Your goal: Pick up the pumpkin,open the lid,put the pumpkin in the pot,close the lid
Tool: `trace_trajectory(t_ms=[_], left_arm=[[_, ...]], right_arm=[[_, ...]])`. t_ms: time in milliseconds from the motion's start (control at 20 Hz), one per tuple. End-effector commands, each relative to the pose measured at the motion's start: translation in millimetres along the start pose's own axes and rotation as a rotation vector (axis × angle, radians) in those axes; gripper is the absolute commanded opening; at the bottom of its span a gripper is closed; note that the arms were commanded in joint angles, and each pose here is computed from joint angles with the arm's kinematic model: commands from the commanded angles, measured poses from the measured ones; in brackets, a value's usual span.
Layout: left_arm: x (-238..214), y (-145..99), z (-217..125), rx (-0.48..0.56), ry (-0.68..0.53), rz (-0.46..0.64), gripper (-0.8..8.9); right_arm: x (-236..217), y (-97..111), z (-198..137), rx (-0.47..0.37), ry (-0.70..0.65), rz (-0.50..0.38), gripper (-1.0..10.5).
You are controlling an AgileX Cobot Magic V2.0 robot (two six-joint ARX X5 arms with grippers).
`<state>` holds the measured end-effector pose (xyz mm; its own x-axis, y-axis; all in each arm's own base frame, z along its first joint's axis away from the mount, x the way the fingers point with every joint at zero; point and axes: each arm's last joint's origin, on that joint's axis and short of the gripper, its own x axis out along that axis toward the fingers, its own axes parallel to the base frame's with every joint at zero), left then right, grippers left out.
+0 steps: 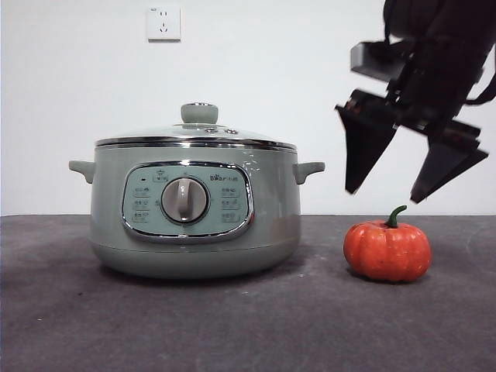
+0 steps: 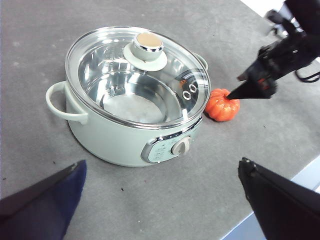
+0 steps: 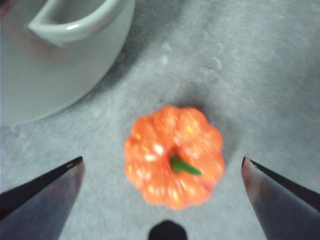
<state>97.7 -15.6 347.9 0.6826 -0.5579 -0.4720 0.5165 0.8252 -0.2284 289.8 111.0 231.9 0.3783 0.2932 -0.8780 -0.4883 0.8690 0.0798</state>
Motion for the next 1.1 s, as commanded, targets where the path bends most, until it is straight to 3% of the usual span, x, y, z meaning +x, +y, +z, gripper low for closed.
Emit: trace_trajectory(t_ms=[50,700,950,1100], left_arm=[[0,0,1,0.001,-0.009,-0.006,7.58],[0,0,1,0.0,-0.009,-0.006,7.58],[0,0,1,0.001,-0.009,-0.006,7.58],[0,0,1,0.001,-0.009,-0.006,7.57]], right_arm=[[14,0,1,-0.003,0.023,-0.019,7.4],[52,-2,-4,0.001,0.123,-0.024,7.4],[53,-1,-4,0.024,0.129,-0.027,4.3],[53,-1,-4,0.03,0.129,-0.027,0.6]])
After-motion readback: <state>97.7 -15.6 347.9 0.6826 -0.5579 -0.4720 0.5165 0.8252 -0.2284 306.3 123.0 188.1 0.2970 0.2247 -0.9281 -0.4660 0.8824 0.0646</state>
